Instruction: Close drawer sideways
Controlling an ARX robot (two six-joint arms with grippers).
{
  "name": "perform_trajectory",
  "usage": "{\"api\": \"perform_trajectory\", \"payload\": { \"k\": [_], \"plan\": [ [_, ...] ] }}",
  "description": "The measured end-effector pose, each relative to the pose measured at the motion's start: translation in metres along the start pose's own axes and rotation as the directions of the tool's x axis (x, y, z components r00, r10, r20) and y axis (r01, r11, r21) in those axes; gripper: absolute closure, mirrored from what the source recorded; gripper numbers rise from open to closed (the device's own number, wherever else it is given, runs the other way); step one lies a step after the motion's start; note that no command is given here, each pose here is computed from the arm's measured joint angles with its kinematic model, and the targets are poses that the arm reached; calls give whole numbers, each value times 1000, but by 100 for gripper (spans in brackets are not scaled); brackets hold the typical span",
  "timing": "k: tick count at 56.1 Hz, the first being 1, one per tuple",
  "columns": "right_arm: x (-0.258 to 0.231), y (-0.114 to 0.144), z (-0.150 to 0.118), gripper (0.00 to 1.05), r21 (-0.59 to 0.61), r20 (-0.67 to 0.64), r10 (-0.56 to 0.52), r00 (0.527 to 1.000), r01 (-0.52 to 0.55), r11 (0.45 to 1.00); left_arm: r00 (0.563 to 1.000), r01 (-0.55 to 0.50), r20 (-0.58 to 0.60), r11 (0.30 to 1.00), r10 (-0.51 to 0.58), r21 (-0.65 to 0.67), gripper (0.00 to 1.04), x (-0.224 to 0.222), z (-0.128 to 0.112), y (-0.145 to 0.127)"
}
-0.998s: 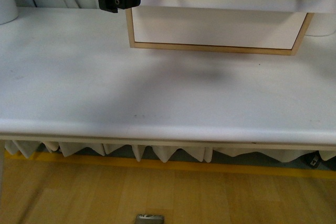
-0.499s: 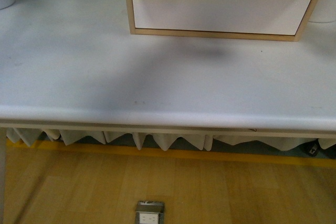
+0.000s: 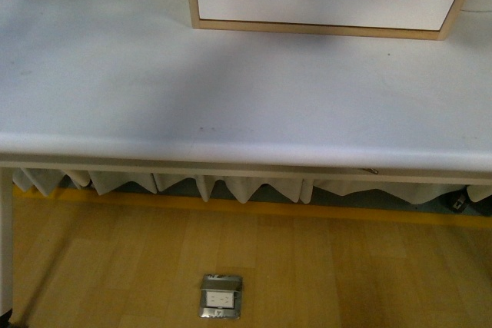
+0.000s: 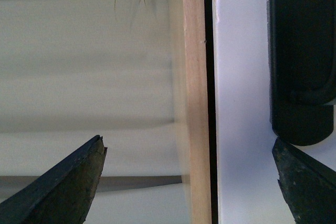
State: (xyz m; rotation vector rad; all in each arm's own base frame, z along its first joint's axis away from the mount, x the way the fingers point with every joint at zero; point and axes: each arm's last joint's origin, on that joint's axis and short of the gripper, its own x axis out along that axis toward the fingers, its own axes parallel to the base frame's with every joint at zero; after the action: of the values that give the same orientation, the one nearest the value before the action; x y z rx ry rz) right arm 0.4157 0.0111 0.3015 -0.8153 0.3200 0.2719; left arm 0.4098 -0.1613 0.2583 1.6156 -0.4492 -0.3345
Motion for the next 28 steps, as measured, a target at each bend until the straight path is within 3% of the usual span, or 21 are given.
{"api": "perform_trajectory", "payload": {
  "k": [28],
  "plan": [
    [17,-5,-5,9,48,-9,-36,999,36,998,1000,-5,-11,1000,5,1,7,18,-5,-1]
  ]
}}
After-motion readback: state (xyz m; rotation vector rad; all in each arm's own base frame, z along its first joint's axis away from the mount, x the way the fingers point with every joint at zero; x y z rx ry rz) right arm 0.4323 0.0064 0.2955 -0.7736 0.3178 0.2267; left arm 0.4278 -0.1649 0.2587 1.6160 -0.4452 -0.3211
